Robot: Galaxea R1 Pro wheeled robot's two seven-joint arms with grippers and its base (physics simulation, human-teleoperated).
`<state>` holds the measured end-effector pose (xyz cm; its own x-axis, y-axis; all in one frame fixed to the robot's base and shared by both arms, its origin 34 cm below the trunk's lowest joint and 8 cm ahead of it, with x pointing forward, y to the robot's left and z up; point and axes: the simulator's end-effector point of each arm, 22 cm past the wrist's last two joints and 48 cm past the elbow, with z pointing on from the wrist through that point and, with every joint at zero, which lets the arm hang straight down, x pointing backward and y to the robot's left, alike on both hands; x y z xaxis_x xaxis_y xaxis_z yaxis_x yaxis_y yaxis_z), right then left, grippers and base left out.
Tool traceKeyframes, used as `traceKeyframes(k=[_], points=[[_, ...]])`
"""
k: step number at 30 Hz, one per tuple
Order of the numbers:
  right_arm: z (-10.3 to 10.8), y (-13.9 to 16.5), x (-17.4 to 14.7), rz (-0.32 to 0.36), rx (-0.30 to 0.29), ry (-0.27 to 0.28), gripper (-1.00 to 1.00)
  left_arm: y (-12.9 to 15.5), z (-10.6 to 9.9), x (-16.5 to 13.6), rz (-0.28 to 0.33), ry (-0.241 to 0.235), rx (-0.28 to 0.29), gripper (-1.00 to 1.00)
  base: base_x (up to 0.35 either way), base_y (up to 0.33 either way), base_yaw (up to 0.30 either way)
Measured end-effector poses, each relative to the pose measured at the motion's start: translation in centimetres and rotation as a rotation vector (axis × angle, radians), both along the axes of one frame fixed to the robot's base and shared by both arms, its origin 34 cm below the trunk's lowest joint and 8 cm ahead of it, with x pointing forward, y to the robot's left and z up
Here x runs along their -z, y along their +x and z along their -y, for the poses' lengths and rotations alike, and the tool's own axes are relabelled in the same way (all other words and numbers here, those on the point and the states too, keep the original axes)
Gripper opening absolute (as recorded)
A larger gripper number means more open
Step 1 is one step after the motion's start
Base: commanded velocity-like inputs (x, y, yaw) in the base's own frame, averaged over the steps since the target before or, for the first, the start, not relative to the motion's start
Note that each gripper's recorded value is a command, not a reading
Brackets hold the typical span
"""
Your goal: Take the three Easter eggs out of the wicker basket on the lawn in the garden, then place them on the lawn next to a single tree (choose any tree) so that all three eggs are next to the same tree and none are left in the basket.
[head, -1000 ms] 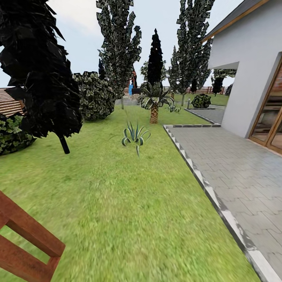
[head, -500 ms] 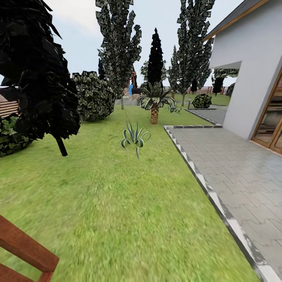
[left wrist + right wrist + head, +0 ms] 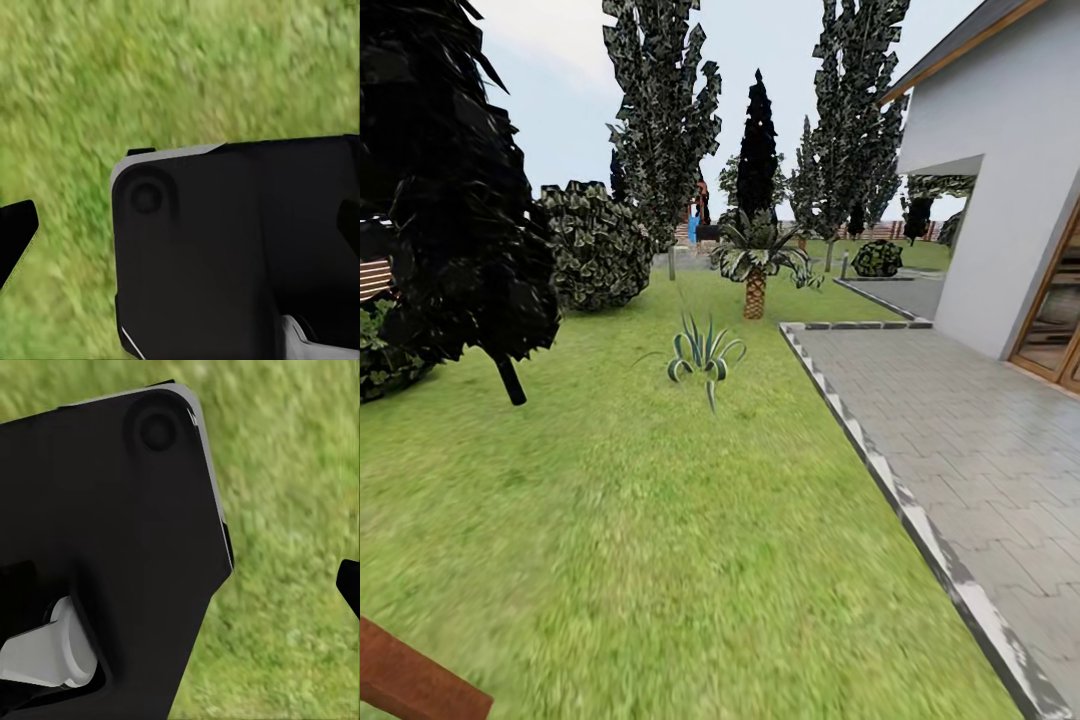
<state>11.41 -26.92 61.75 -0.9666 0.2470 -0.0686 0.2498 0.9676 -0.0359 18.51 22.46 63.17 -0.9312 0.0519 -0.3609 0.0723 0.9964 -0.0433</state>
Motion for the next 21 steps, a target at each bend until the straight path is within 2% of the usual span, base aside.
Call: traceKeyframes(k=[21], points=[[0.0, 0.0, 0.0, 0.0, 0.0, 0.0, 1.0, 0.01, -0.01, -0.01, 0.001, 0.0, -0.001, 1.0, 0.298, 0.0, 0.0]])
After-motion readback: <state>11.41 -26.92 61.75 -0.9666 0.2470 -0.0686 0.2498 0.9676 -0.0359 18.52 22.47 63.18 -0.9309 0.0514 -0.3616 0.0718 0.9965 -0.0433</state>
